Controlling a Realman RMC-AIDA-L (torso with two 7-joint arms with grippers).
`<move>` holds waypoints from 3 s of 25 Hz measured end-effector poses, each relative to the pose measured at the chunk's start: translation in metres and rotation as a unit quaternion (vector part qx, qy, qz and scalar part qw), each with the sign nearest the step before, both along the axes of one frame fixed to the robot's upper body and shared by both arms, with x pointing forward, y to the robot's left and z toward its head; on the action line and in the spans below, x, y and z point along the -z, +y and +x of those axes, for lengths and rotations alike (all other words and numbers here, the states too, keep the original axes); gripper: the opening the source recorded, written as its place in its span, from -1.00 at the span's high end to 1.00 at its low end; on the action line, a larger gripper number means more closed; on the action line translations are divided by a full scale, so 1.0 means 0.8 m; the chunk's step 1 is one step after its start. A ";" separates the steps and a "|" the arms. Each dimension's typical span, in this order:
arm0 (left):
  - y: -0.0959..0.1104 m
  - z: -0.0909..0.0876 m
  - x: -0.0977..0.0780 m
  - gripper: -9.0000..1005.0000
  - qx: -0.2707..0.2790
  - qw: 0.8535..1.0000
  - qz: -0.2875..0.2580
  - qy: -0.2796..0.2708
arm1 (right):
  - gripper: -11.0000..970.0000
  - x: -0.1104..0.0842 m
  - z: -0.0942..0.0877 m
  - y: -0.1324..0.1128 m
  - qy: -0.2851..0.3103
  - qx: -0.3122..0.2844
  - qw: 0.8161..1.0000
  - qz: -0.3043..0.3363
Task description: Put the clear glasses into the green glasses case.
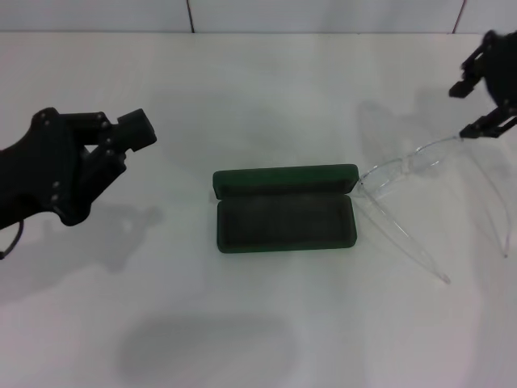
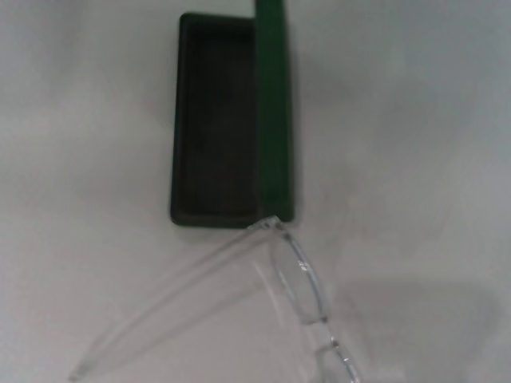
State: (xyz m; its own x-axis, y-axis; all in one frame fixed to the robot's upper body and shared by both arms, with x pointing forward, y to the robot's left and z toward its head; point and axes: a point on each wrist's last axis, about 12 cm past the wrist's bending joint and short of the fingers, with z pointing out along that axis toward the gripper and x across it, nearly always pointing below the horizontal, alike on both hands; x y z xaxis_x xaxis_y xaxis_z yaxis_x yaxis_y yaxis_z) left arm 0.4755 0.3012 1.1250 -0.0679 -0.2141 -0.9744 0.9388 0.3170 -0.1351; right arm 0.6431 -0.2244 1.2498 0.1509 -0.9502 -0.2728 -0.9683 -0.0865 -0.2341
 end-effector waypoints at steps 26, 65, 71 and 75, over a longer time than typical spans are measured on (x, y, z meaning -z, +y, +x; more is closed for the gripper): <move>-0.007 -0.006 0.022 0.94 -0.008 1.000 -0.019 0.010 | 0.02 0.092 0.010 0.076 -0.009 -0.120 0.989 -0.084; -0.010 -0.014 0.036 0.94 -0.018 0.999 -0.033 0.023 | 0.72 0.103 0.005 0.072 0.000 -0.090 0.992 -0.088; -0.010 -0.014 0.036 0.94 -0.019 0.999 -0.038 0.023 | 0.74 0.084 -0.011 0.058 -0.011 -0.071 0.996 -0.059; -0.010 -0.015 0.036 0.94 -0.019 0.999 -0.039 0.022 | 0.75 0.059 -0.025 0.046 -0.026 -0.053 0.998 -0.031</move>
